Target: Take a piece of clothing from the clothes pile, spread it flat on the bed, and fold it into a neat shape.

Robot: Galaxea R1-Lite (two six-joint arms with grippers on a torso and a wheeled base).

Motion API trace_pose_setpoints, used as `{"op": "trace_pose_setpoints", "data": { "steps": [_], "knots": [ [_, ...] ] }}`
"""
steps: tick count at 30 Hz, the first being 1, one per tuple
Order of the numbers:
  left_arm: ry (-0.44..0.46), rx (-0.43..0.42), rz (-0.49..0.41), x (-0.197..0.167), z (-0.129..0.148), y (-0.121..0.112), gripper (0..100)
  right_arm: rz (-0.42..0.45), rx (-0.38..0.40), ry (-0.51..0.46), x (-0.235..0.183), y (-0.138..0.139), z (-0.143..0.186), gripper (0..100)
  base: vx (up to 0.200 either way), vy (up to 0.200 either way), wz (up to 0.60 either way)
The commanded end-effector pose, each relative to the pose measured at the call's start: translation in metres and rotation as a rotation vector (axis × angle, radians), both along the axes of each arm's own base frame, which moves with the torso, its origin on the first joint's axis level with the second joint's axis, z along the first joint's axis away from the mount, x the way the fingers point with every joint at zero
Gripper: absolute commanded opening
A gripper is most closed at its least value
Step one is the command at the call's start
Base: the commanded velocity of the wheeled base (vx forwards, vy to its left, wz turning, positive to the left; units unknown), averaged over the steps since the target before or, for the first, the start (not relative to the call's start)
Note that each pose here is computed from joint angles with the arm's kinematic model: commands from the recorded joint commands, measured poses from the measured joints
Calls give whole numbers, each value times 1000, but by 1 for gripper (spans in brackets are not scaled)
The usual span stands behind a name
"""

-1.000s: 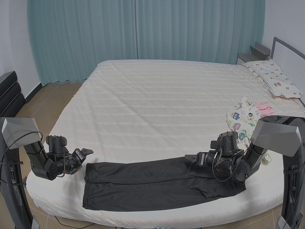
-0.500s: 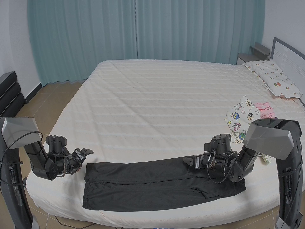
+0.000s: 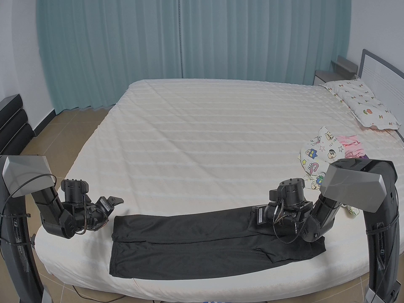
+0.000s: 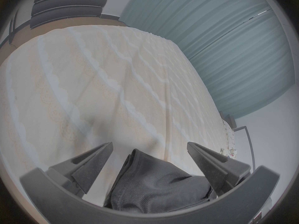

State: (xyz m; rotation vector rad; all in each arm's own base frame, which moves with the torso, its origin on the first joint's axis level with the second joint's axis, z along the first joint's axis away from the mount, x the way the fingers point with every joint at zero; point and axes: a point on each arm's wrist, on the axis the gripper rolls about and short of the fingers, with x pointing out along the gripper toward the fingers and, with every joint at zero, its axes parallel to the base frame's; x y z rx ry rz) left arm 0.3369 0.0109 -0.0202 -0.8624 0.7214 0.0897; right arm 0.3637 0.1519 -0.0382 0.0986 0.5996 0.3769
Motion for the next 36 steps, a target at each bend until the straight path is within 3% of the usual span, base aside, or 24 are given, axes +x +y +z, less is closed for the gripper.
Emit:
{"op": "trace_pose_setpoints", "data": {
  "steps": [1, 4, 5, 11, 20, 28, 31, 36],
  "knots": [
    [0, 0, 1, 0, 0, 0, 100, 2, 2, -5, 0, 1, -1, 0, 0, 0, 0],
    [2, 0, 1, 0, -1, 0, 100, 6, 8, -17, 0, 2, -1, 0, 0, 0, 0],
    [2, 0, 2, 0, -1, 0, 100, 8, 8, -17, 0, 3, -1, 100, 0, 0, 0],
    [-1, -2, 2, 1, 0, 0, 100, -16, 57, -55, 0, 0, 12, 100, 0, 0, 0],
    [1, -36, 28, 0, 3, 0, 100, -278, 233, -64, -22, -55, 65, 100, 0, 0, 0],
    [4, -39, 29, -2, 3, 0, 100, -487, 390, 47, -42, -96, 61, 100, 0, 0, 0],
    [3, -40, 32, -1, 3, 1, 100, -520, 446, 61, -50, -101, 56, 100, 0, 0, 0],
    [5, -40, 32, -2, 3, 1, 100, -501, 498, 55, -64, -102, 53, 100, -120, 0, 0]
  ]
}}
